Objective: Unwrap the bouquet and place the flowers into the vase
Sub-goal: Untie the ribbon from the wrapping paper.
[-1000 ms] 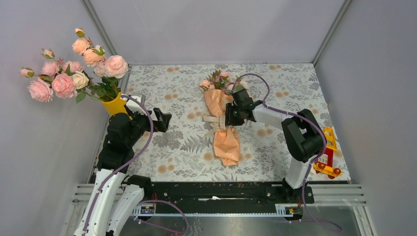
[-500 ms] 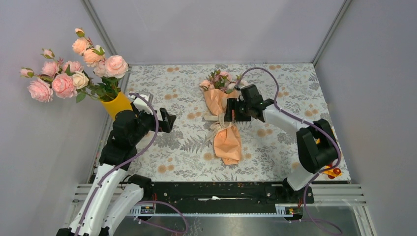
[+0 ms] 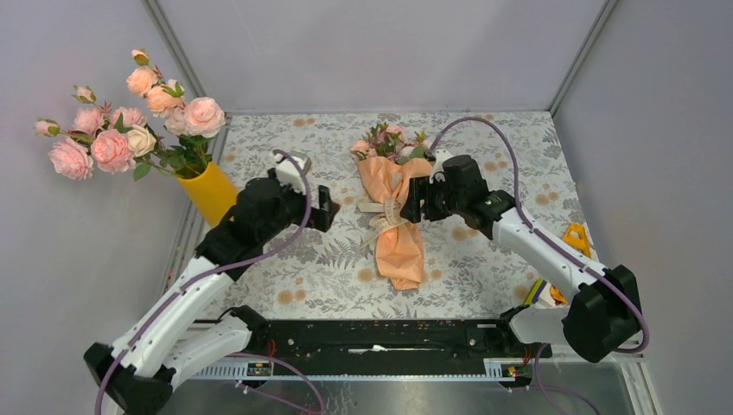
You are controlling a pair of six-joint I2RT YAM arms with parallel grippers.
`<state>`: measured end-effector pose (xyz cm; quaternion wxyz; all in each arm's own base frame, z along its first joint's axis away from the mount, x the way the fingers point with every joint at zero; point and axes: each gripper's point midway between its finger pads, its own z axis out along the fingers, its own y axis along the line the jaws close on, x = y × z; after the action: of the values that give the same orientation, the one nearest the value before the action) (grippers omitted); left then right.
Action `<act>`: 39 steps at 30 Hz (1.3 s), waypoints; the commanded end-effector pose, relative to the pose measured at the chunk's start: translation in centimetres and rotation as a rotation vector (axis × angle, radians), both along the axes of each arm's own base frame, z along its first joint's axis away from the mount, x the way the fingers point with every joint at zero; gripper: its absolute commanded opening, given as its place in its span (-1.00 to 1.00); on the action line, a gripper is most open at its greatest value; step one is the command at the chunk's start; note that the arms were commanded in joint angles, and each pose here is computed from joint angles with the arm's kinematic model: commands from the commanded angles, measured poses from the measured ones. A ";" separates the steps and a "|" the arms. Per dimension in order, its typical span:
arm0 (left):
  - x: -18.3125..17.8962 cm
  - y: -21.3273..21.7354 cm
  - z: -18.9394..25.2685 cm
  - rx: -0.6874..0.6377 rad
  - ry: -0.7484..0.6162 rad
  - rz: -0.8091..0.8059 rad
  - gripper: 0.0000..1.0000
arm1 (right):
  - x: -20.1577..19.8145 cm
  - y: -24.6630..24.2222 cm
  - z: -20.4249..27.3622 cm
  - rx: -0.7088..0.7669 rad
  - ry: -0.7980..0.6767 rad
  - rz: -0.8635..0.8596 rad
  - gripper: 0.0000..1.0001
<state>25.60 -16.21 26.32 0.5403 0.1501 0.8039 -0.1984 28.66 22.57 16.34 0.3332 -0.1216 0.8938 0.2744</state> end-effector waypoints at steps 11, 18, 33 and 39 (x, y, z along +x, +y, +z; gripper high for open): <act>-2.5 -7.0 -0.6 -0.030 0.061 -0.298 0.98 | -0.5 3.9 -4.3 -0.121 0.050 -0.028 0.32; -2.7 -5.4 -1.2 0.094 0.061 -0.299 0.98 | 0.6 4.1 -4.9 -0.187 0.061 -0.033 0.18; -1.2 -3.4 -1.1 0.065 0.025 -0.226 0.98 | 1.9 3.1 -5.1 -0.280 0.058 -0.087 -0.47; -1.1 -3.2 -1.1 0.050 0.025 -0.225 0.98 | 3.9 2.1 -3.3 -0.365 -0.003 -0.100 -0.97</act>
<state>24.27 -18.87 23.56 0.4723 0.2473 0.8176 -0.2177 30.13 24.89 10.18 0.2803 -0.1264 0.9436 0.1227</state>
